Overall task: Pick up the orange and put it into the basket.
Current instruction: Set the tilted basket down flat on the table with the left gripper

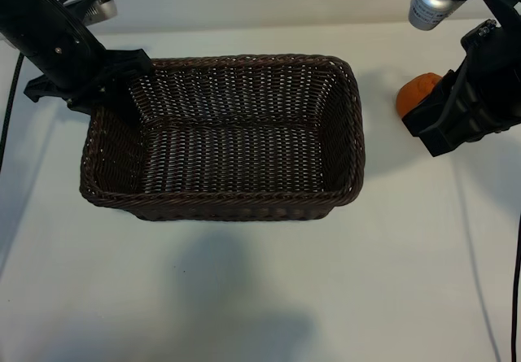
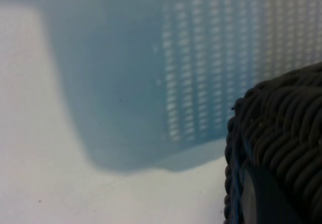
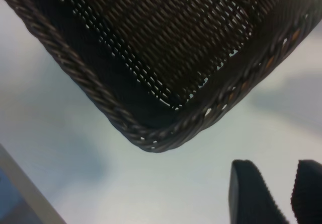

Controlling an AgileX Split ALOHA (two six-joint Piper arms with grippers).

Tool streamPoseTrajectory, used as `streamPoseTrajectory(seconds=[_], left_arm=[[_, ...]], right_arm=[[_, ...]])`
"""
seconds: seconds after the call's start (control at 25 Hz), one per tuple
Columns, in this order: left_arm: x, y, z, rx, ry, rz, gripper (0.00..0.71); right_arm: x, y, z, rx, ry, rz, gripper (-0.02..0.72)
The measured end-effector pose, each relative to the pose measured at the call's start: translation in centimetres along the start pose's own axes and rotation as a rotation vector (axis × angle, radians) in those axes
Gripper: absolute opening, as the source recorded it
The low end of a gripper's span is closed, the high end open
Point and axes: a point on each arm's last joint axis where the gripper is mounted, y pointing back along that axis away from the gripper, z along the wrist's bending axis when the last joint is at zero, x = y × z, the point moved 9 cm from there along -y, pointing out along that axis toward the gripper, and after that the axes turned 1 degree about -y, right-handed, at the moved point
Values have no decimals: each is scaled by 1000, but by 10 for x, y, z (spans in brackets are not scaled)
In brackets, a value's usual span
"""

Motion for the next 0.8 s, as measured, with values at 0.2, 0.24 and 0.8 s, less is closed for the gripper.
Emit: streamPoseTrajectory(seconds=[0.2,0.24,0.8], left_arm=[[0,-5,1,0,8,12,177],[-1,-7,2,0,10,17,177],[-11,-28,-4,-8,-8,21,177]], right_arm=[[0,0,0,-1,-1,0,248],[0,0,0,-1,-1,0,248],[0,0,0,-1,-1,0,248]])
